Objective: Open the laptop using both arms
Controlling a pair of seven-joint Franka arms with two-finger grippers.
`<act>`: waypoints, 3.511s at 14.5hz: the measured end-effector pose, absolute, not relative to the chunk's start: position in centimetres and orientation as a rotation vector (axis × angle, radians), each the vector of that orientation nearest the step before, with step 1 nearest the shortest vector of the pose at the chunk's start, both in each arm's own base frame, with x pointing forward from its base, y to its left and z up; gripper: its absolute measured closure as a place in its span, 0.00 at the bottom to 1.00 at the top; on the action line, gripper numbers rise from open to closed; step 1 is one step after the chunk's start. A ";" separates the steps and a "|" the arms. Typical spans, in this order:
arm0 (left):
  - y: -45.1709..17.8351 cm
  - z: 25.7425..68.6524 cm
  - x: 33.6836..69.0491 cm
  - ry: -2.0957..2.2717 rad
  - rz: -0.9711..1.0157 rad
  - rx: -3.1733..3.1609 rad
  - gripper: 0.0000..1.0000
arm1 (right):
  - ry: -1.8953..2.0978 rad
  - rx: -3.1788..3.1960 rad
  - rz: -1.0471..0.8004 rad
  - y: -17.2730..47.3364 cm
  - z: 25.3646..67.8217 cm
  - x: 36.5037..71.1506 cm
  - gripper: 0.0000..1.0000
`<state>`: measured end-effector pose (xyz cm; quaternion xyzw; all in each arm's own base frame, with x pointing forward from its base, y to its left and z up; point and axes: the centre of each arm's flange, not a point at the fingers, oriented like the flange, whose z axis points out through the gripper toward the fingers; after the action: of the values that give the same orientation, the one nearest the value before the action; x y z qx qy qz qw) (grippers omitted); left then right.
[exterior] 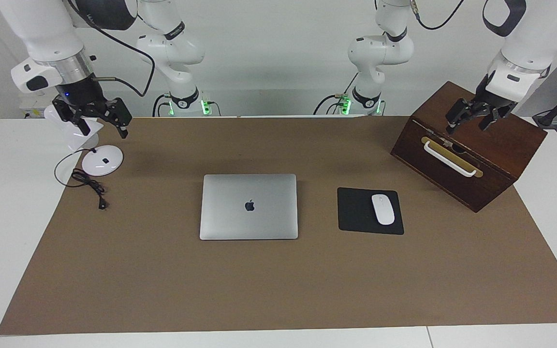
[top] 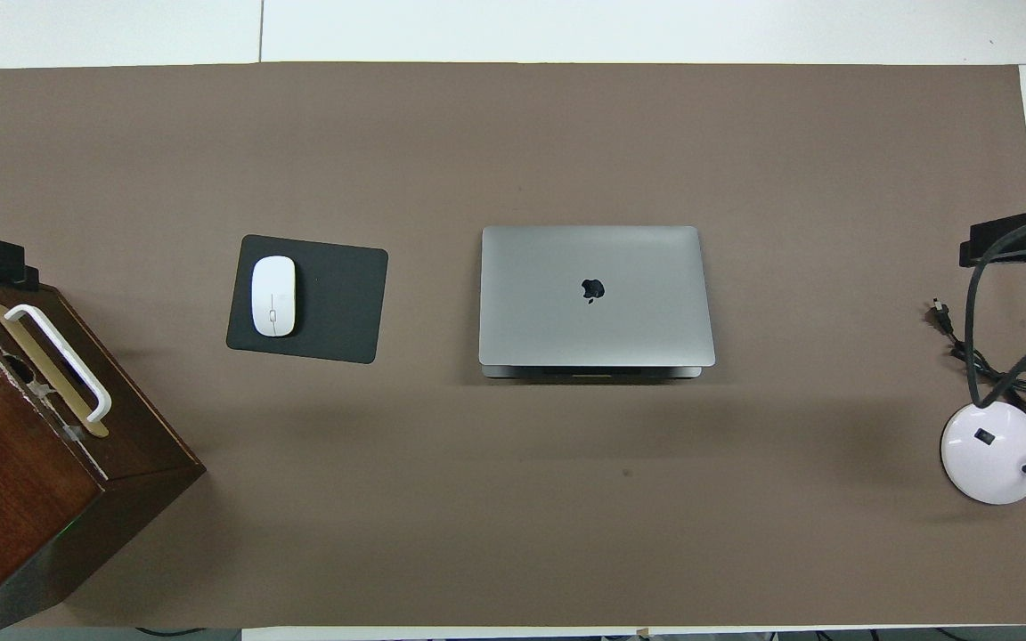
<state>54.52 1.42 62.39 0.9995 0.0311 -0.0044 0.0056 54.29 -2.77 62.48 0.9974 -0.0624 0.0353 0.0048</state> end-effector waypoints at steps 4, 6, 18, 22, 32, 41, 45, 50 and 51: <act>1.4 62.4 54.5 0.098 -0.013 3.129 0.00 | -0.192 3.123 0.132 -2.9 61.6 54.4 0.00; 1.4 62.4 54.5 0.098 -0.013 3.129 0.00 | -0.182 3.122 0.157 -3.1 60.9 54.3 0.00; 1.5 62.5 54.7 0.118 0.010 3.126 0.76 | -0.227 3.250 0.541 -2.1 55.4 50.6 0.00; 1.4 62.9 55.1 0.135 0.069 3.110 0.99 | -0.385 3.361 0.709 -1.7 54.6 49.3 0.00; 0.9 58.9 56.7 0.165 0.301 3.036 0.99 | -0.626 3.474 1.125 7.7 51.5 46.6 0.00; -4.6 51.6 52.9 0.037 0.520 2.986 0.99 | -0.952 3.527 1.106 14.2 50.0 45.2 0.00; -8.5 46.3 49.2 -0.064 0.667 2.936 0.99 | -1.169 3.544 0.990 16.1 48.7 44.9 0.00; -13.8 41.0 44.7 -0.217 0.846 2.842 0.99 | -1.462 3.516 0.862 16.7 48.2 44.8 0.00; -14.5 40.2 43.9 -0.240 0.879 2.823 0.99 | -1.529 3.503 0.822 17.0 47.9 44.7 0.00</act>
<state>43.93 -14.46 40.23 0.9480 -0.0806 0.2951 0.0876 44.73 17.03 47.90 0.8308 -0.3626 0.1949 -0.3745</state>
